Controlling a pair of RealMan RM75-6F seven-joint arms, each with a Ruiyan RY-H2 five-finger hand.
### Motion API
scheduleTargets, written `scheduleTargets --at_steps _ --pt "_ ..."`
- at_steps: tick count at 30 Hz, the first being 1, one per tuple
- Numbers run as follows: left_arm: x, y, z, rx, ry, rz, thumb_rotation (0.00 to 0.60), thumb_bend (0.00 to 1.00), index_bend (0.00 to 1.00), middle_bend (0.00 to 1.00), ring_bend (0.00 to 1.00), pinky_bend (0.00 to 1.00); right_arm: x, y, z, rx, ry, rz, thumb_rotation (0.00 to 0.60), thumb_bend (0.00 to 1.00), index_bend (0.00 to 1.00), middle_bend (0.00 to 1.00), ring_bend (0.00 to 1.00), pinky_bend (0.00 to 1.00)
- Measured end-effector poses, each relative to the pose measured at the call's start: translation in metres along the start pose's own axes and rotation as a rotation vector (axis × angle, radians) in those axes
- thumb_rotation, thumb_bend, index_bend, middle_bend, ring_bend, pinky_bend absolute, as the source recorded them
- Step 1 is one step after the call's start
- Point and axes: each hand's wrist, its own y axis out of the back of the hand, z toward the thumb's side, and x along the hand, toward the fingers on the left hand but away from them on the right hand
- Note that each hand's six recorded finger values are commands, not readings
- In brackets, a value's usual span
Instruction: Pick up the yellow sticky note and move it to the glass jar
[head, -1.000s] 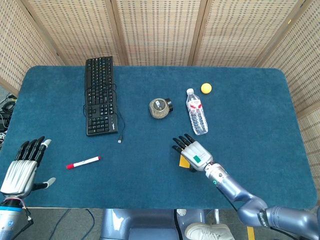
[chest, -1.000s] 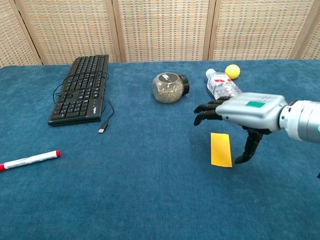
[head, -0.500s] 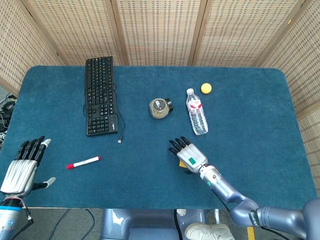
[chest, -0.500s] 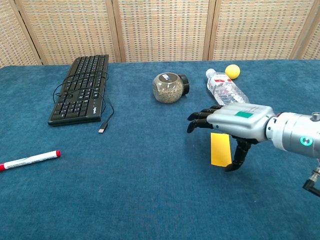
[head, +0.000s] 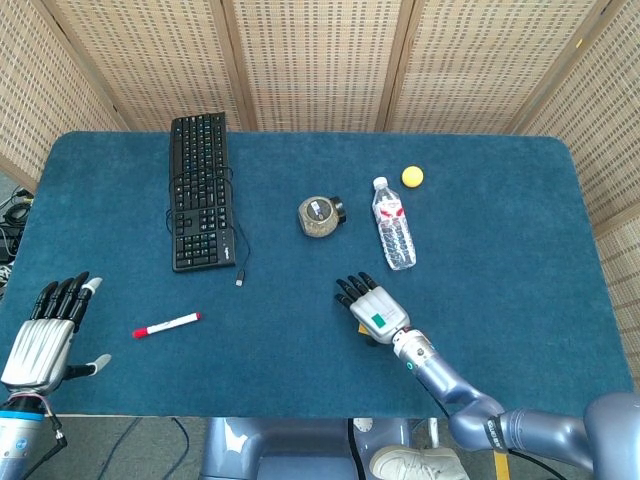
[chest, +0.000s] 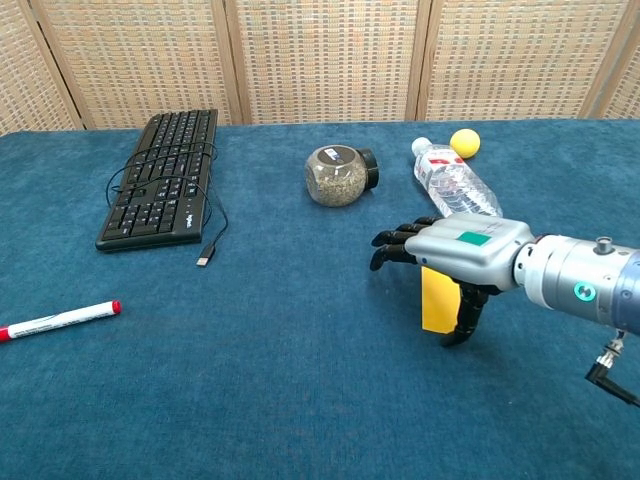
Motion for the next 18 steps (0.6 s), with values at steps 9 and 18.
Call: scheduleTargets --at_steps 9,18 --pt "0.000 -0.001 0.001 0.001 -0.003 -0.003 0.600 0.00 0.00 0.00 0.00 0.00 -0.002 0.002 -0.011 0.020 -0.039 -0.004 0.600 0.12 0.15 0.00 0.00 0.00" --pt "-0.001 0.000 0.001 0.000 -0.006 -0.001 0.600 0.00 0.00 0.00 0.00 0.00 0.003 0.023 -0.023 0.023 -0.076 -0.083 0.600 0.34 0.15 0.00 0.00 0.00"
